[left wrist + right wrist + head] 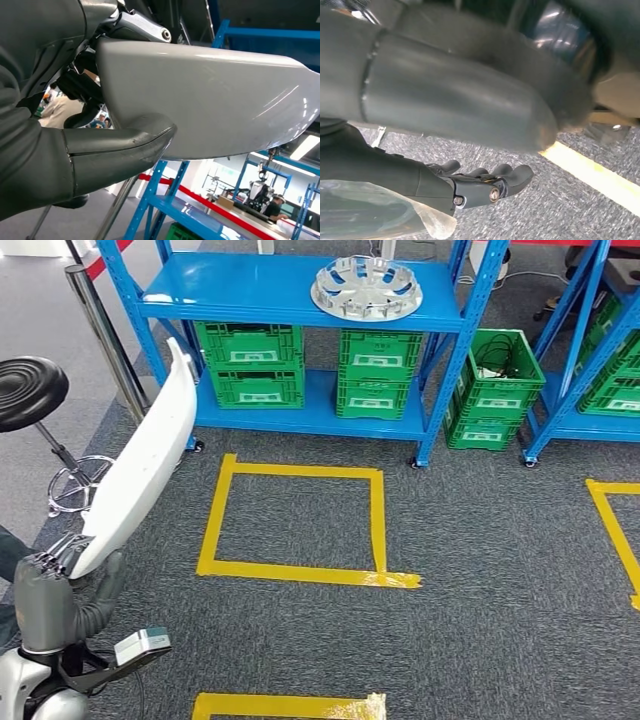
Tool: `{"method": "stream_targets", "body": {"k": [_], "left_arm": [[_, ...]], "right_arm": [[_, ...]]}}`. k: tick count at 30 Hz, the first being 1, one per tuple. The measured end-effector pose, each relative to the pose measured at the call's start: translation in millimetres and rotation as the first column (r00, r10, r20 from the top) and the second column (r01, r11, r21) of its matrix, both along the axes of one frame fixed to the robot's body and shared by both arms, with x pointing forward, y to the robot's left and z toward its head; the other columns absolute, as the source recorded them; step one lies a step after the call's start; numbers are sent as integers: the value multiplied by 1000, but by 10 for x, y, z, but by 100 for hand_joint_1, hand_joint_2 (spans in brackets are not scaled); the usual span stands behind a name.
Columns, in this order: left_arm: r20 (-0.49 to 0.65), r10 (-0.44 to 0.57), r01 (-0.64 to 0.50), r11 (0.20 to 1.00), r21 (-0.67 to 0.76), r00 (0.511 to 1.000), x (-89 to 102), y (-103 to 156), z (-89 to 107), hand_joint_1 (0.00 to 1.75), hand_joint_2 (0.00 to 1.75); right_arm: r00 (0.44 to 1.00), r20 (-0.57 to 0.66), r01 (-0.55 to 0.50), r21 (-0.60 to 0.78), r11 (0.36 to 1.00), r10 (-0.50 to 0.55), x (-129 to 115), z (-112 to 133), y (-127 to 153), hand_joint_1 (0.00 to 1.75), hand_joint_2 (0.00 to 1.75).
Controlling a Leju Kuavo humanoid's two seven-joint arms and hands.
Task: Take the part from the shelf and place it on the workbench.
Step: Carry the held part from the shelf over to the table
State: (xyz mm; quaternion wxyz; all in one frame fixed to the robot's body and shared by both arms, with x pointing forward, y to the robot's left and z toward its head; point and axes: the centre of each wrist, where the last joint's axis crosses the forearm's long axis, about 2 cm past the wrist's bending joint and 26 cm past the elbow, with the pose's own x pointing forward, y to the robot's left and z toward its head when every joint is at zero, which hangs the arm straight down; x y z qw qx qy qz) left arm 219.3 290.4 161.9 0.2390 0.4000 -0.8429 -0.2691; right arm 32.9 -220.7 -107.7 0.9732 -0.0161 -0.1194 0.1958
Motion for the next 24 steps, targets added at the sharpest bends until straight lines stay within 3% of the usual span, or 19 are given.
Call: {"method": "stream_targets", "body": {"k": [24], "left_arm": [[-6, -5, 5, 1000, -8, 1000, 30, 1, 4, 175, 175]], "right_arm": [[1000, -5, 1, 9, 1000, -1, 6, 1, 7, 0, 0]]}}
